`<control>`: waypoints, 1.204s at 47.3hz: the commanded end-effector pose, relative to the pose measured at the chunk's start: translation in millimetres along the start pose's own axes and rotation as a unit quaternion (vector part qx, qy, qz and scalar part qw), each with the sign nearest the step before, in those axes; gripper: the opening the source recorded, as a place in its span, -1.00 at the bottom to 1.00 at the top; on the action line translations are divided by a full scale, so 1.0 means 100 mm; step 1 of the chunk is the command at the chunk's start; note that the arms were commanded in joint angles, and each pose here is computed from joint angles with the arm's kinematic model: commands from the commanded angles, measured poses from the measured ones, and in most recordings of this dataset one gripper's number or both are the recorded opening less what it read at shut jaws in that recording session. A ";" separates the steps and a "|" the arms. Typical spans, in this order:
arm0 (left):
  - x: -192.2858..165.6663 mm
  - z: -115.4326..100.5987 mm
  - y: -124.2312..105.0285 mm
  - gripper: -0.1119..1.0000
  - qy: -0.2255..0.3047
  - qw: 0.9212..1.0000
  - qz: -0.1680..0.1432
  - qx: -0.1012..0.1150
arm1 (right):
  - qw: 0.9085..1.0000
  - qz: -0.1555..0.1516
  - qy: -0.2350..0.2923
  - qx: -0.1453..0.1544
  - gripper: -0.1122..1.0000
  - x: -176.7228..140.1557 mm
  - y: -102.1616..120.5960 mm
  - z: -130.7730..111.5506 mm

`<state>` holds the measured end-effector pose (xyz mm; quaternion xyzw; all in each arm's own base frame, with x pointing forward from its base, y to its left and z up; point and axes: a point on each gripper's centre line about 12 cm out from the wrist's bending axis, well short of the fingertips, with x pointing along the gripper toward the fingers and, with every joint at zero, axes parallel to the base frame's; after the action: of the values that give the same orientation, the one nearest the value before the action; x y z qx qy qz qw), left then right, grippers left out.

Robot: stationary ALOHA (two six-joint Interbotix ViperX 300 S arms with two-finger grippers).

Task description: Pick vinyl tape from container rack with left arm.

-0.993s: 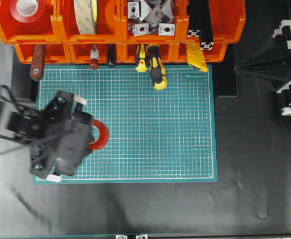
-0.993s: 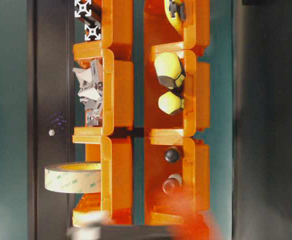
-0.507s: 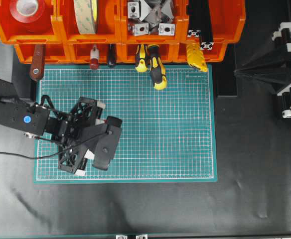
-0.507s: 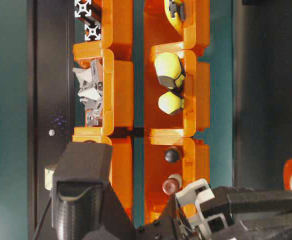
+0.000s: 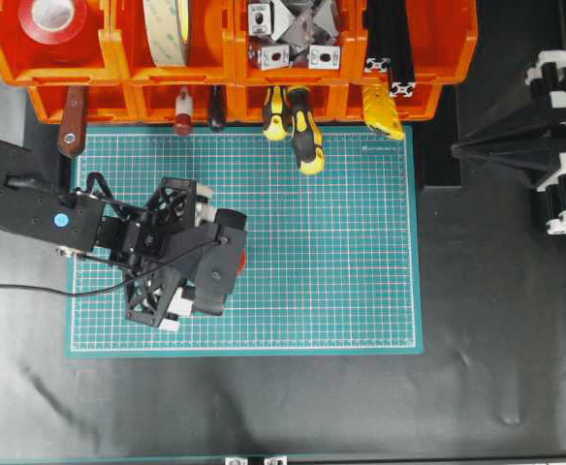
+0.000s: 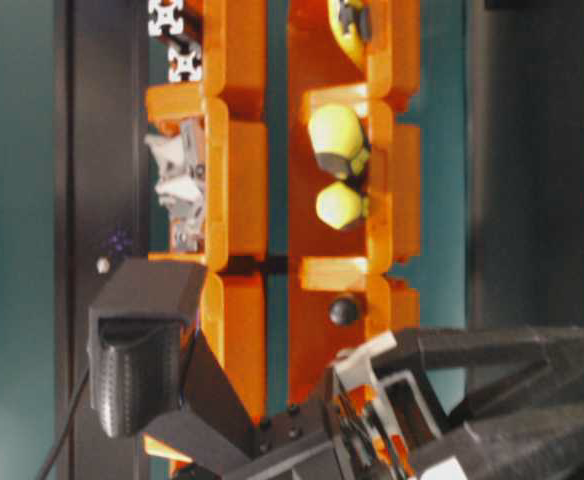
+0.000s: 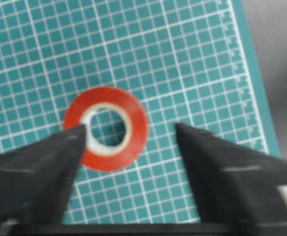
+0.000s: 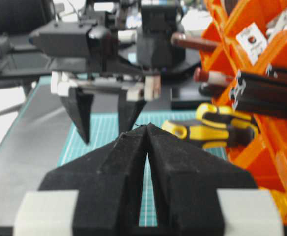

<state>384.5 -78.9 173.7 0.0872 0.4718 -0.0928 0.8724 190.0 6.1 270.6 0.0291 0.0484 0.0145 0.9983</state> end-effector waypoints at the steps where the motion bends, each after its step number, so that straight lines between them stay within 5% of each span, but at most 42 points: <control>1: -0.11 0.17 0.01 0.65 -0.034 0.999 0.001 -0.007 | 1.000 0.000 0.006 0.002 -0.78 0.02 0.00 0.02; 5: -0.15 0.24 0.04 0.83 -0.055 0.998 0.002 -0.021 | 1.000 0.000 0.002 0.002 -0.78 0.01 0.00 0.04; 20: -0.84 0.34 -0.15 0.78 -0.142 0.988 -0.022 -0.064 | 1.000 0.000 0.001 0.004 -0.78 -0.01 0.00 0.06; 27: -1.24 0.23 -0.25 0.77 -0.181 0.979 -0.041 -0.079 | 1.000 0.000 0.004 0.006 -0.78 -0.01 0.01 0.05; 43: -2.19 -0.33 -0.18 0.70 -0.301 0.950 -0.049 -0.070 | 1.000 0.001 0.000 0.008 -0.78 -0.01 0.01 0.07; 57: -2.55 -0.91 -0.10 0.63 -0.371 0.924 -0.042 -0.076 | 1.000 -0.001 0.000 0.005 -0.78 -0.01 0.00 0.07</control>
<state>186.9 -53.9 332.6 -0.0348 0.1549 -0.1236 0.9795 187.3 6.0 269.0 0.0319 0.0600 0.0139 0.9976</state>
